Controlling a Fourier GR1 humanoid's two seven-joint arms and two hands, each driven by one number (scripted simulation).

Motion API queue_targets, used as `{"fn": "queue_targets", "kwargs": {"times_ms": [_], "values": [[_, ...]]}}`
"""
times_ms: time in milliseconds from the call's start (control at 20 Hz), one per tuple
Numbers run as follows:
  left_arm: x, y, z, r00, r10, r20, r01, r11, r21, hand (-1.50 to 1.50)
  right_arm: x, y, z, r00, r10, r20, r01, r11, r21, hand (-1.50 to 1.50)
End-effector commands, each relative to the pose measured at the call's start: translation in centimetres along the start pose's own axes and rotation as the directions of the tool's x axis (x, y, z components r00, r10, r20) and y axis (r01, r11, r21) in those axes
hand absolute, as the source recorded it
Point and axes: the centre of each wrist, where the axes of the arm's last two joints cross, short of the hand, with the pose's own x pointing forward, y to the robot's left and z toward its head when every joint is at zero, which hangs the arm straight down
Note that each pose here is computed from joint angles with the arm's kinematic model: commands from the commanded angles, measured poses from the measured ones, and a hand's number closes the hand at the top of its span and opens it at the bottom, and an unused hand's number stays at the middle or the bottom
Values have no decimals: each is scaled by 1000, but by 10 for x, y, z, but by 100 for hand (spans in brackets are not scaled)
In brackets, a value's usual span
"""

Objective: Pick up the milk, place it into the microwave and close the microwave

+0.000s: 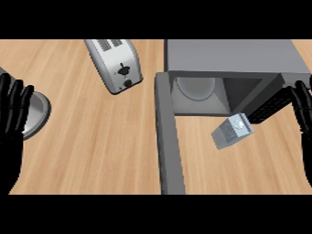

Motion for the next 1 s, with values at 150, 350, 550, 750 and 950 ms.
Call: {"fn": "queue_targets", "kwargs": {"times_ms": [150,350,550,750,950], "values": [[-17,-2,1,1000,11,-2,-11,1000,1,-150,9,-35,-19,995,-92,30,89,993,79,-150],[-17,-4,8,963,236,-127,-220,967,128,-150,5,-31,-5,968,-219,-125,239,956,170,-150],[-22,-9,38,960,254,-120,-236,961,143,-150,-9,-44,7,967,-206,-151,231,957,174,-150],[-11,-11,71,958,256,-129,-239,962,131,-150,-12,-46,27,960,-211,-184,239,960,145,-150],[-17,-15,74,958,249,-141,-232,965,125,-150,-27,-50,35,956,-196,-217,231,961,152,-150]]}}
